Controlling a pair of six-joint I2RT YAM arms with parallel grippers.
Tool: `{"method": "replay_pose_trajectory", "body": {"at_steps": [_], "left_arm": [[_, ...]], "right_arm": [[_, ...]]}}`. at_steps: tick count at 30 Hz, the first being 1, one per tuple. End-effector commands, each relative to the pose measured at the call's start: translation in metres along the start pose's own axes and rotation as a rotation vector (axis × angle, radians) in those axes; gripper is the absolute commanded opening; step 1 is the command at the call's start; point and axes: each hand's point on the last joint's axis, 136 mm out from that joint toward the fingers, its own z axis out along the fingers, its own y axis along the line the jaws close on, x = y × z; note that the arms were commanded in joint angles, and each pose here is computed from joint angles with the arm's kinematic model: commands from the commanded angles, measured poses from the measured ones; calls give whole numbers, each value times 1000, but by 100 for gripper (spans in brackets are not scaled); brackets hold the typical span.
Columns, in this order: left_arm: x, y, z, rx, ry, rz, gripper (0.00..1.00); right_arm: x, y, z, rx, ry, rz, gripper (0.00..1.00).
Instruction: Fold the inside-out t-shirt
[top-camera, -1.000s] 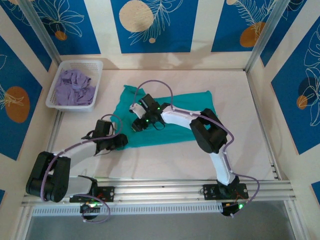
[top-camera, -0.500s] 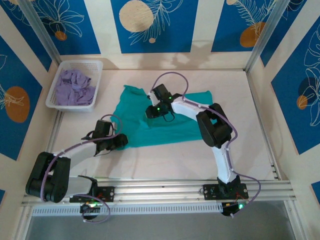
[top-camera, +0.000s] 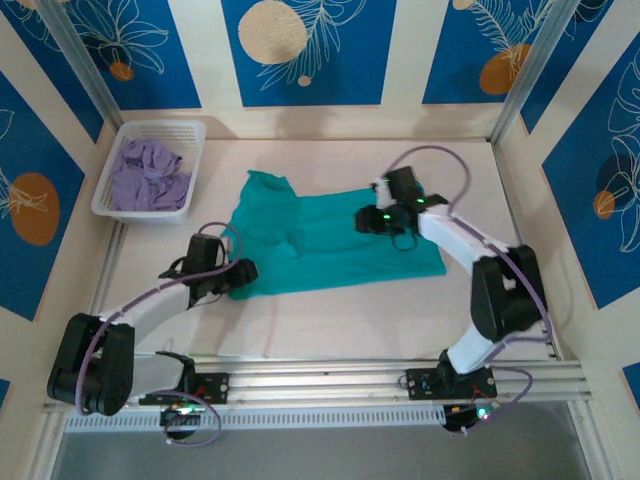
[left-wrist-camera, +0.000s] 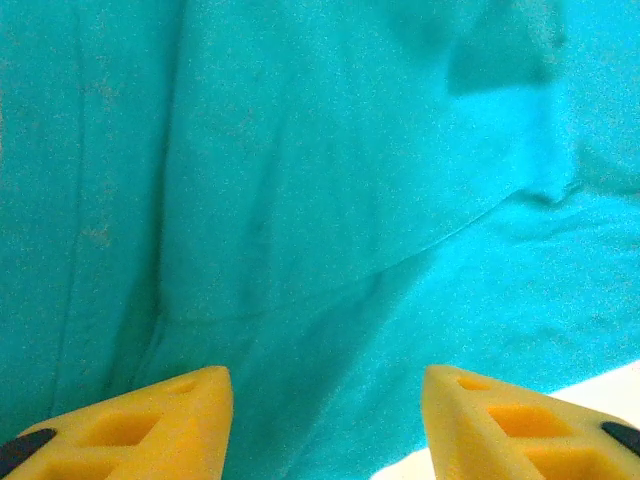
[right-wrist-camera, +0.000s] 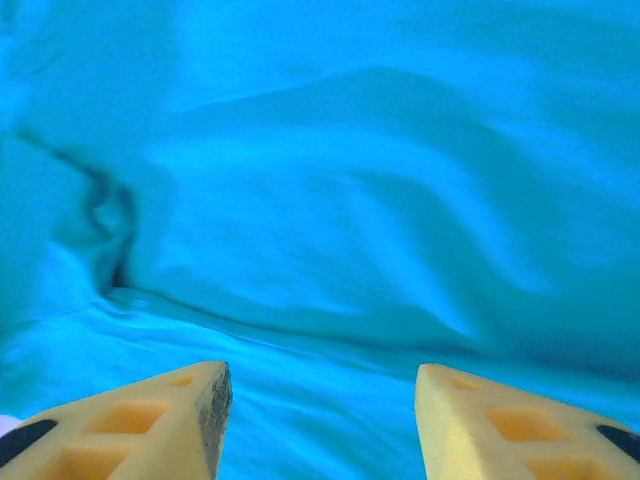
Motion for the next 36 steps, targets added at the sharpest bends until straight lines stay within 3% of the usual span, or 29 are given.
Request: {"method": "replay_pose_trajectory", "body": {"at_steps": [1,3,6,11,17,24,29,32,36], "left_arm": [[-21,-30,-5,88,-30,41,55],[-24,-41,1,116,-12,50,56],[-29,-51,11,145,3,52,58],[-26,-53,33,166,72,29,60],[-6,-37,41,132,134,15,60],[41,-9,31,84,216,-36,61],[62,1,4,57,196,-50,61],[29,-11,-12,46,70,17,64],[-35,-31,-18,19,-88,105,71]], "right_arm": [[32,-51,-10,59,51,178,58],[36,-73,-16,82,41,246,72],[39,-93,-15,110,45,308,79],[46,-105,-1,66,126,432,78],[86,-114,-4,59,237,545,75],[131,-105,-29,-56,232,750,71],[146,-97,-54,-34,118,795,68],[121,-86,-70,-15,-45,664,67],[57,-77,-79,-6,-211,496,70]]}}
